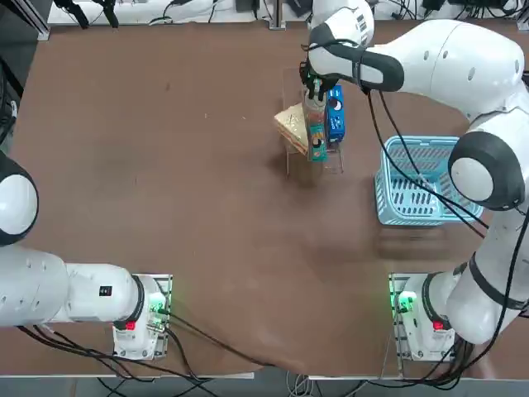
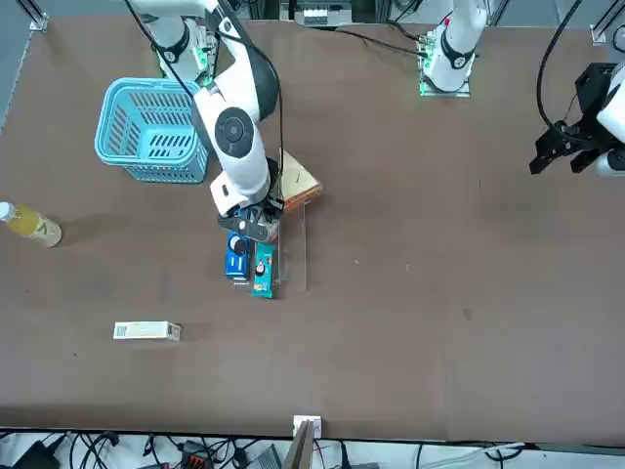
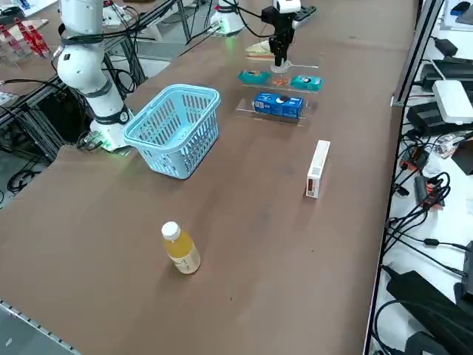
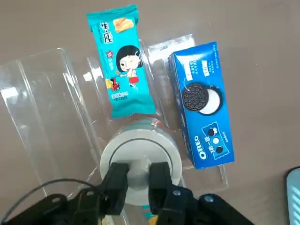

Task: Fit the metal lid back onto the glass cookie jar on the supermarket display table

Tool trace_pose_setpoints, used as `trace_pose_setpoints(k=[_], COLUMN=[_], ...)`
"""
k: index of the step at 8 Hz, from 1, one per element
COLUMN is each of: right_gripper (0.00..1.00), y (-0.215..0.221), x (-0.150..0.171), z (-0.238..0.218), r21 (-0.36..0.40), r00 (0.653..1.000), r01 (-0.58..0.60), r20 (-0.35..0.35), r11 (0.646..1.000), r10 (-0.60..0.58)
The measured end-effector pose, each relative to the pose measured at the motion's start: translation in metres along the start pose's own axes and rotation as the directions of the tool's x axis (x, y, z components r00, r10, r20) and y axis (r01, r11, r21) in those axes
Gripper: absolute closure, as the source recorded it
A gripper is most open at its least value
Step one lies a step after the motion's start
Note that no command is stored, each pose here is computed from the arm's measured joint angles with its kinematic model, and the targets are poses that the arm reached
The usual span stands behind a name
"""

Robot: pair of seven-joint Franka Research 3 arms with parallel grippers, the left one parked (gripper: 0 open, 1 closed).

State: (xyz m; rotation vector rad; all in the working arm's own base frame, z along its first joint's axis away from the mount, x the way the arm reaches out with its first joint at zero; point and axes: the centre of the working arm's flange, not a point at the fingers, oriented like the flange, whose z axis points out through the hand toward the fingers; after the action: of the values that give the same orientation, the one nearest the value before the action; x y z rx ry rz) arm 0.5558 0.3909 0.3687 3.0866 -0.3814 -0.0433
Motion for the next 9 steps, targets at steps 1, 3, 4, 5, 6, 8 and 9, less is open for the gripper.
trace_pose_setpoints(k=[1,3,4,5,6,8,9], right_gripper=[0.72,0.72,0.72,0.72,0.72,0.72,0.72], y=[0.0008,0.0028,0.0036,0.0045,0.0052,0.0062,0.0066], x=[-0.0009,-0.0028,-0.0036,-0.0045,-0.0051,-0.006,-0.0064], z=[-0.0002,-0.0003,0.0003,0.0001,-0.0001,-0.0004,-0.0003], r21=[0.004,0.013,0.018,0.021,0.025,0.029,0.03], r00=[1.0,1.0,1.0,1.0,1.0,1.0,1.0], r01=[0.0,0.0,0.001,0.001,0.001,0.001,0.001], r20=[-0.003,-0.012,-0.016,-0.02,-0.023,-0.027,-0.028], r11=[1.0,1.0,1.0,1.0,1.0,1.0,1.0], r10=[0.0,0.0,0.0,0.0,0.0,0.0,0.0])
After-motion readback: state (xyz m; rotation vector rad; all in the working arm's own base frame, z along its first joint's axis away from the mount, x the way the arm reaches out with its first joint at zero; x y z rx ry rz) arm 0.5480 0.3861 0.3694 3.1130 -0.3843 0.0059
